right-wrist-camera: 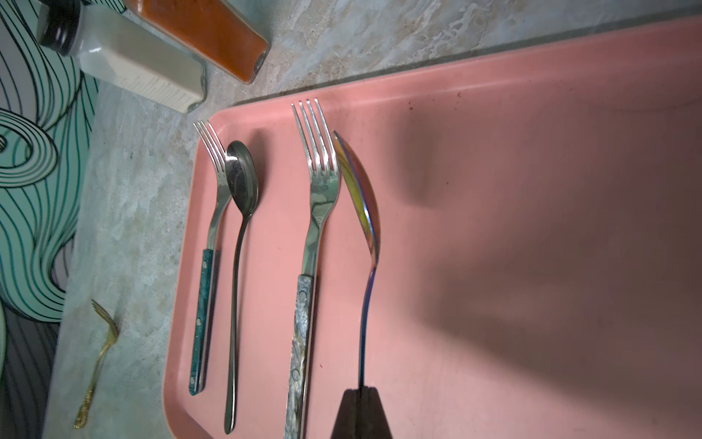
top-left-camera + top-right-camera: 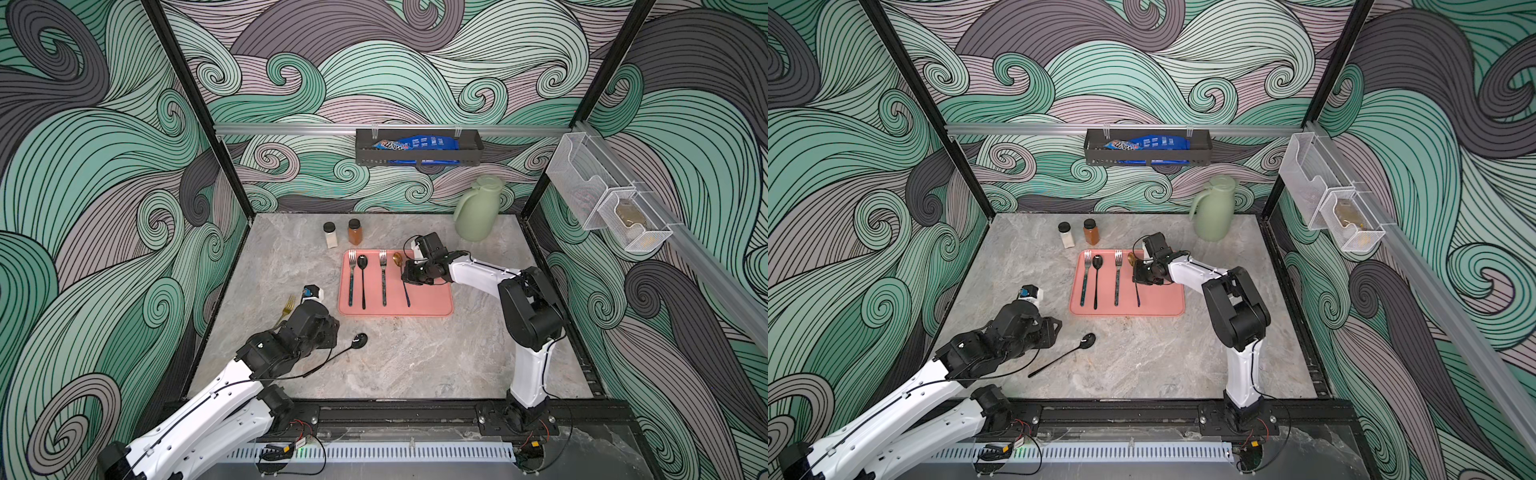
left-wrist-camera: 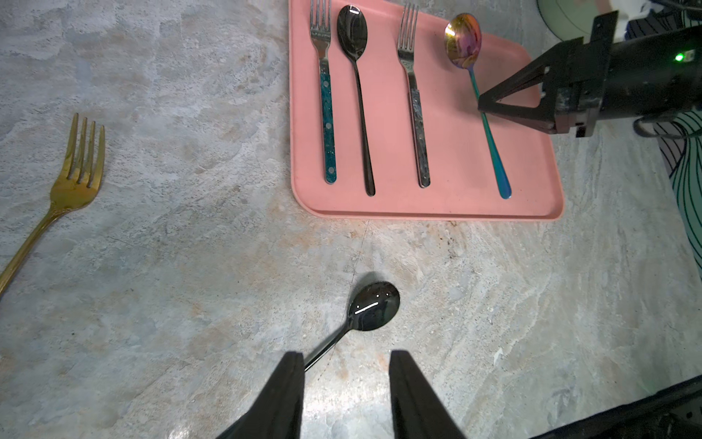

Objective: Set the spoon and fork side by side
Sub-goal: Place the spoon on the tray.

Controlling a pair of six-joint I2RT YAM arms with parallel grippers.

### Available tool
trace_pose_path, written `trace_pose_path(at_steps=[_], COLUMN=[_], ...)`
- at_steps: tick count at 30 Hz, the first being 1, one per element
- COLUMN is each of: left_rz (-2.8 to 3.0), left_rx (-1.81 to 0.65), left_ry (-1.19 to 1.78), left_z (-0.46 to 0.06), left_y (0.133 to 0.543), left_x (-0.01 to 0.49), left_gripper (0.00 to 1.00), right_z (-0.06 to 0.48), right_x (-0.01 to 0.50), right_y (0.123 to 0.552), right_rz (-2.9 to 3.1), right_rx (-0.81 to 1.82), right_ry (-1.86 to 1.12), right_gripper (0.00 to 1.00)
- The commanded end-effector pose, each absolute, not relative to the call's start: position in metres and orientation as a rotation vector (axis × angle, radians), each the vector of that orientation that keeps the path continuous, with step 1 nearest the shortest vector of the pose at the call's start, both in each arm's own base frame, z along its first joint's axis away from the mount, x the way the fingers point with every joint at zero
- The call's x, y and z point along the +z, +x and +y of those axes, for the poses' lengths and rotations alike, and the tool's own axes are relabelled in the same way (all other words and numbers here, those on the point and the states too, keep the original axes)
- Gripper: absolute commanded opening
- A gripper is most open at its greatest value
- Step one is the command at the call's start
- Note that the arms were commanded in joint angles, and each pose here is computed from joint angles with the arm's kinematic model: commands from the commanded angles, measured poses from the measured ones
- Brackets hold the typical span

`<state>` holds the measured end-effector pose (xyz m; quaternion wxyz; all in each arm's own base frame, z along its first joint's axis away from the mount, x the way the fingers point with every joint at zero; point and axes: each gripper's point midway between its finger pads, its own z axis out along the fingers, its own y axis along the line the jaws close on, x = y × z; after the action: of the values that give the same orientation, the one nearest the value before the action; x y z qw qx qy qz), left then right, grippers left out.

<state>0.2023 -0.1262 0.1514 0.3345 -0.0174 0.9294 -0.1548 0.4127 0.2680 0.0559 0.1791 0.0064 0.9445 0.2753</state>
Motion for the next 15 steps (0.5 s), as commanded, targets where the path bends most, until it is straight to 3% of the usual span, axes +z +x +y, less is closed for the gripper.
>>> trace_pose_path(at_steps=[1, 14, 15], left_rz=[2.376, 2.360, 2.358], left_rx=[-0.431, -0.418, -0.416], left_ry=[-0.042, -0.054, -0.053], left_z=[-0.130, -0.124, -0.124], left_y=[0.210, 0.208, 0.208], left_x=[0.171, 0.173, 0.173], left_gripper=[0.41, 0.41, 0.41], right_z=[0.285, 0.288, 0.288], right_x=[0.061, 0.035, 0.033], right_y=[0.420, 0.429, 0.428], right_rz=[2.627, 2.658, 2.660], right_rx=[0.929, 0.929, 0.929], right_ry=[0.067, 0.143, 0.150], right_gripper=[0.00, 0.00, 0.03])
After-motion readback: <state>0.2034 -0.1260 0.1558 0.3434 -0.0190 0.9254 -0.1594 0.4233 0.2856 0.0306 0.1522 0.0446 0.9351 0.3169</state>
